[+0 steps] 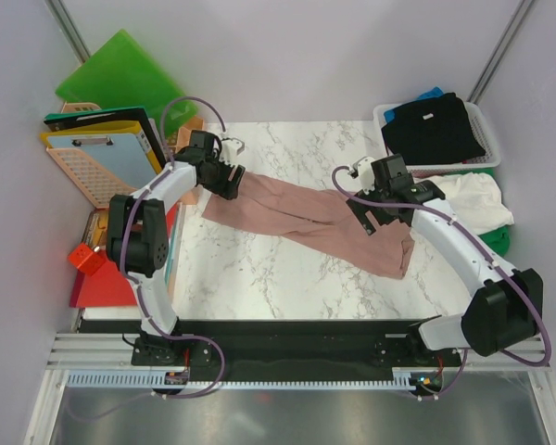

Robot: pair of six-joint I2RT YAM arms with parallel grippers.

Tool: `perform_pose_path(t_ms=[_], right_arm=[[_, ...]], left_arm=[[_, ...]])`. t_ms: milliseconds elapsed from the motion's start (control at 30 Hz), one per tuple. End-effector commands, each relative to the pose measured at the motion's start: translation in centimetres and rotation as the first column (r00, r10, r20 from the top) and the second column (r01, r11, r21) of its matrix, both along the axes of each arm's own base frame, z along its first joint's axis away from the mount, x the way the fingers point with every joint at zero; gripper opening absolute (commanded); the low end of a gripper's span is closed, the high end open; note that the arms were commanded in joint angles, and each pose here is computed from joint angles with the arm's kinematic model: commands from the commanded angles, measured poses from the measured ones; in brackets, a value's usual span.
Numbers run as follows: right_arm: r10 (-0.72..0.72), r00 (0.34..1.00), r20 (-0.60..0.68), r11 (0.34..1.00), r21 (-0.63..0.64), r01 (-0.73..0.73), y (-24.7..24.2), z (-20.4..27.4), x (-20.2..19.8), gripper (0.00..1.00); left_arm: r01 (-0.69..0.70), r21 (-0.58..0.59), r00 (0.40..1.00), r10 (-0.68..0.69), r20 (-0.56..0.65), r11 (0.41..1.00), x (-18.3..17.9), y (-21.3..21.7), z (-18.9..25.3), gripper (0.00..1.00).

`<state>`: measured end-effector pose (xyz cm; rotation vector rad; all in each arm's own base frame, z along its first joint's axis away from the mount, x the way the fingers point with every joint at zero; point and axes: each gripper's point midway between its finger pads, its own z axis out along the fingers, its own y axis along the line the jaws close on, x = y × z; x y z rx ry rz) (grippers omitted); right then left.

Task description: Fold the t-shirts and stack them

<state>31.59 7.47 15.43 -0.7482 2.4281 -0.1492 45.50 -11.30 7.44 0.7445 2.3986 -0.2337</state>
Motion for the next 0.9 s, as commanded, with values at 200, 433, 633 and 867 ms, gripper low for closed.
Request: perform_pose_path(t_ms=[200, 433, 633, 867], right_arm=[[-0.042, 0.996, -0.074, 0.998, 0.047, 0.045, -1.2, -3.4, -1.0, 0.98], [-0.043, 0.983, -0.178, 0.990, 0.124, 0.066, -0.3, -5.6, -2.2, 0.98], [-0.070, 0.968, -0.242, 0.985, 0.138, 0.106, -0.1, -7.6, -1.1, 0.98], [-0.144, 0.954, -0.262, 0.967, 0.167, 0.192, -0.2, -9.4, 2.0, 0.98]], left_arm=[[-0.030, 0.030, 0.984, 0.024, 0.178, 0.999, 1.2, 1.2, 5.2, 0.79], [0.018, -0.013, 0.993, -0.017, 0.115, 1.000, 1.2, -0.1, 3.3, 0.80], [0.067, -0.077, 0.998, -0.066, 0.019, 0.995, 0.8, -1.9, 0.9, 0.80], [0.059, -0.025, 0.995, -0.061, -0.076, 0.998, -0.2, -1.3, -1.8, 0.79]])
